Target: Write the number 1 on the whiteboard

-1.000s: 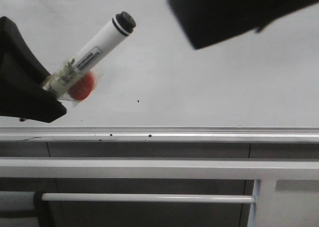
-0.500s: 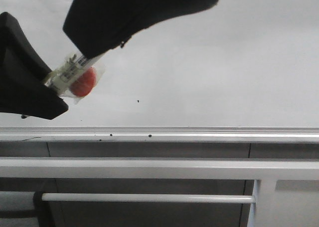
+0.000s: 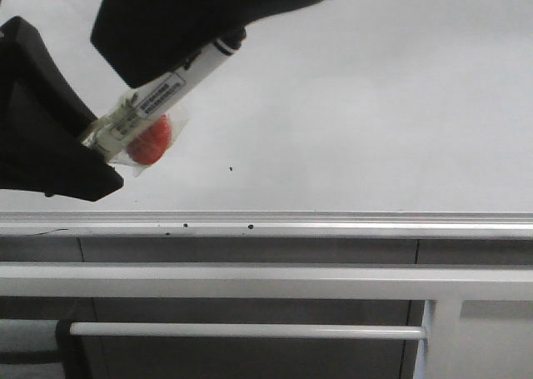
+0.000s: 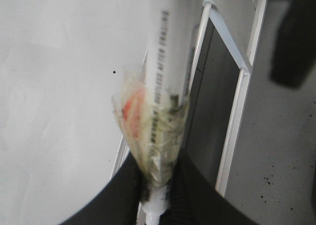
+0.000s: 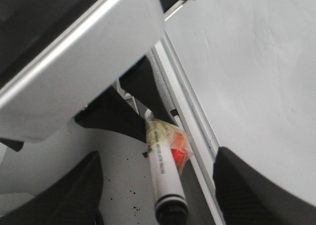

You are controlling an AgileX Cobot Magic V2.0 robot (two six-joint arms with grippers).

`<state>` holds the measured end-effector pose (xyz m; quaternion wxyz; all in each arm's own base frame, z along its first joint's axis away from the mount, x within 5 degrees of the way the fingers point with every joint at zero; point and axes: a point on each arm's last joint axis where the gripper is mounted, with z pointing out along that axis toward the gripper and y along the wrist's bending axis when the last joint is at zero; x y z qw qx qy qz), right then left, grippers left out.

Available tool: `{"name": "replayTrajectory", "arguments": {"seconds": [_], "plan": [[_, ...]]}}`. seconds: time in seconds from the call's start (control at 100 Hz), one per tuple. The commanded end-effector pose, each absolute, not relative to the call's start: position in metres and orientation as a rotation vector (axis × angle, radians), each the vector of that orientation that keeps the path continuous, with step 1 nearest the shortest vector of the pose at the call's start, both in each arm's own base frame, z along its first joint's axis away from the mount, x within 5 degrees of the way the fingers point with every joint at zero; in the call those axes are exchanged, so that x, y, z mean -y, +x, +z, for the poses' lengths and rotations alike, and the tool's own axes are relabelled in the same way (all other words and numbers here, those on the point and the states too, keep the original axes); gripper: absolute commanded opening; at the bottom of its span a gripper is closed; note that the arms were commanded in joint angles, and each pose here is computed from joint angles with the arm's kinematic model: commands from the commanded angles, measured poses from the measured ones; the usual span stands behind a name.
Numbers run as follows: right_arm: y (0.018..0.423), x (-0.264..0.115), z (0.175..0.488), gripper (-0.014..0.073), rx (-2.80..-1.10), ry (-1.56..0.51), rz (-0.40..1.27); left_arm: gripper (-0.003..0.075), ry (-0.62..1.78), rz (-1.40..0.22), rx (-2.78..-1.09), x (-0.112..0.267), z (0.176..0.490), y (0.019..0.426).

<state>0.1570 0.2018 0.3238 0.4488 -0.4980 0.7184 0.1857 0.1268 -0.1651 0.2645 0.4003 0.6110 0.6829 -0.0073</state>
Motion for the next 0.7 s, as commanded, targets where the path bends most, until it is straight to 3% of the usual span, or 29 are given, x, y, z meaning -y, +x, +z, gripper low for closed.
{"name": "replayTrajectory", "arguments": {"seconds": [0.0, 0.49, 0.56, 0.69], "plan": [[0.158, -0.202, 0.345, 0.0437, -1.683, -1.174, 0.462, -0.002, 1.491, -0.066, -1.641, 0.17, 0.282, 0.126], [0.158, -0.202, 0.345, 0.043, -1.683, -1.174, 0.462, -0.002, 1.474, -0.06, -1.592, 0.173, 0.294, 0.129], [0.158, -0.202, 0.345, 0.0354, -1.683, -1.174, 0.462, -0.002, 1.474, -0.061, -1.594, 0.173, 0.294, 0.129], [0.158, -0.202, 0.345, 0.0046, -1.684, -1.172, 0.463, -0.002, 1.474, -0.061, -1.594, 0.173, 0.294, 0.129]]}}
